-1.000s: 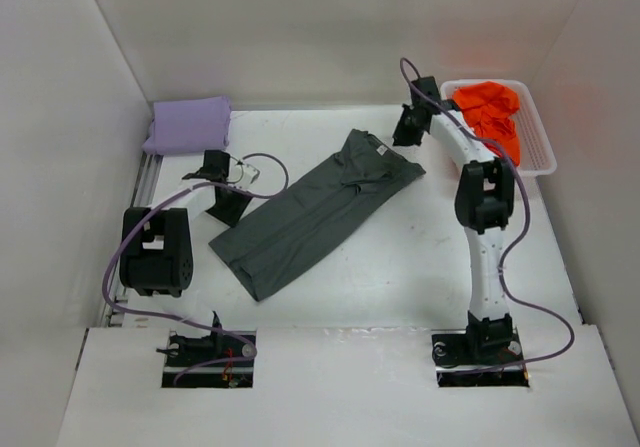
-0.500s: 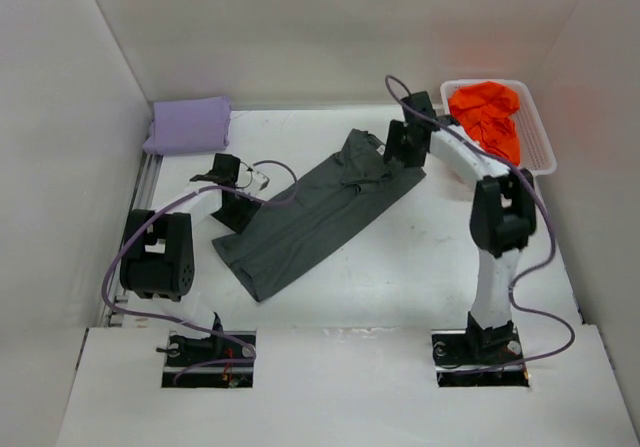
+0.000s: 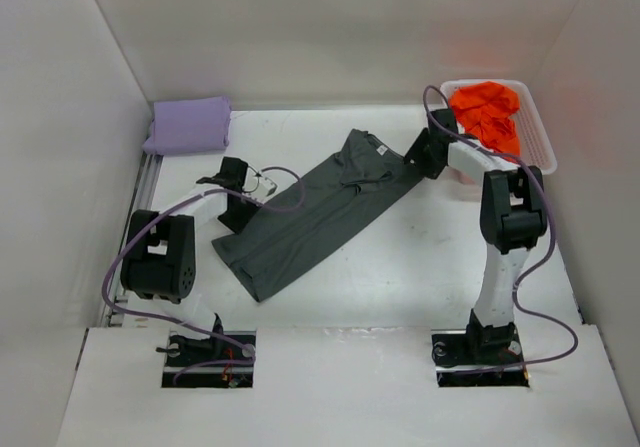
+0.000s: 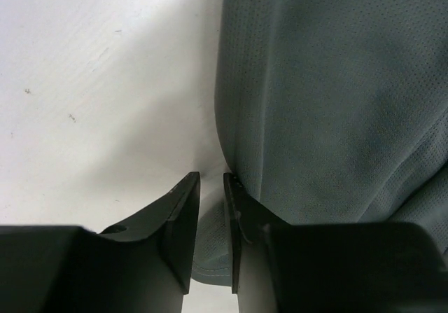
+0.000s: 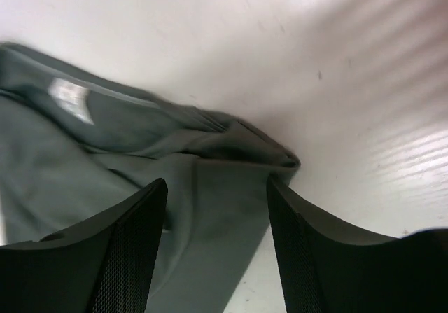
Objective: Fold and stack the t-shirts
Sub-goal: Rotate the tshirt 60 degrees
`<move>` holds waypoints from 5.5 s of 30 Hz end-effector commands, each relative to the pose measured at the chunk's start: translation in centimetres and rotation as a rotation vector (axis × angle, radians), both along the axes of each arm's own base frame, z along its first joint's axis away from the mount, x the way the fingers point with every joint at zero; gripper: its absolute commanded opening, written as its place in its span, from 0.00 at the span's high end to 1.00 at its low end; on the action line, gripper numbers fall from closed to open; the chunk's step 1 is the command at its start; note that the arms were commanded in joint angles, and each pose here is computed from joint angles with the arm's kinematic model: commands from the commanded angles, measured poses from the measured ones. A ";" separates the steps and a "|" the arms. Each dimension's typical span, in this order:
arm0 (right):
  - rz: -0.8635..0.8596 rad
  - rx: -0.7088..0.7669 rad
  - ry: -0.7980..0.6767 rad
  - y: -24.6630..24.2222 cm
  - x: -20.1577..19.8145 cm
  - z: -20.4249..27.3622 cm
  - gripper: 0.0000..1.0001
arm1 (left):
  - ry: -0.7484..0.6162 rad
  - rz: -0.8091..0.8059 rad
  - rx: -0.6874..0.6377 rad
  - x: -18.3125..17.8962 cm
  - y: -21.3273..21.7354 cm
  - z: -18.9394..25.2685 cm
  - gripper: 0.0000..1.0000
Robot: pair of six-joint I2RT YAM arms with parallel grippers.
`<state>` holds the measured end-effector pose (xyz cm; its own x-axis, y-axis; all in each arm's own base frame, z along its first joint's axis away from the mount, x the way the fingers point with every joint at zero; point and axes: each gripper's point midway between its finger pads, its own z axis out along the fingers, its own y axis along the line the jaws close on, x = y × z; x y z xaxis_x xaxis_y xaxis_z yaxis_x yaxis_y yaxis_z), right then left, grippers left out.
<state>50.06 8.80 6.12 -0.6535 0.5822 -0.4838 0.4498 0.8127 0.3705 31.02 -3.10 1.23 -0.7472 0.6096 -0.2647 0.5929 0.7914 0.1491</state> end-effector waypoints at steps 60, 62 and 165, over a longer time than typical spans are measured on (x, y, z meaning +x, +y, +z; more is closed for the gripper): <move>0.010 0.266 -0.058 2.4 -4.2 3.6 0.29 | 0.285 -0.056 -0.047 -9.2 -1.5 -4.9 0.83; -0.018 0.228 -0.039 1.1 -3.3 3.4 0.29 | 0.283 -0.058 -0.046 -9.2 -1.4 -4.9 0.83; 0.279 -0.101 0.258 -4.2 -3.5 -1.4 0.34 | 0.329 -0.032 -0.022 -9.8 0.0 -6.4 0.80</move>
<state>45.30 5.21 4.69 -0.8885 0.3258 -0.3233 0.2753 0.9419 0.1926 29.05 -4.16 0.73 -0.7168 0.6387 -0.2797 0.6349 0.7637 0.1168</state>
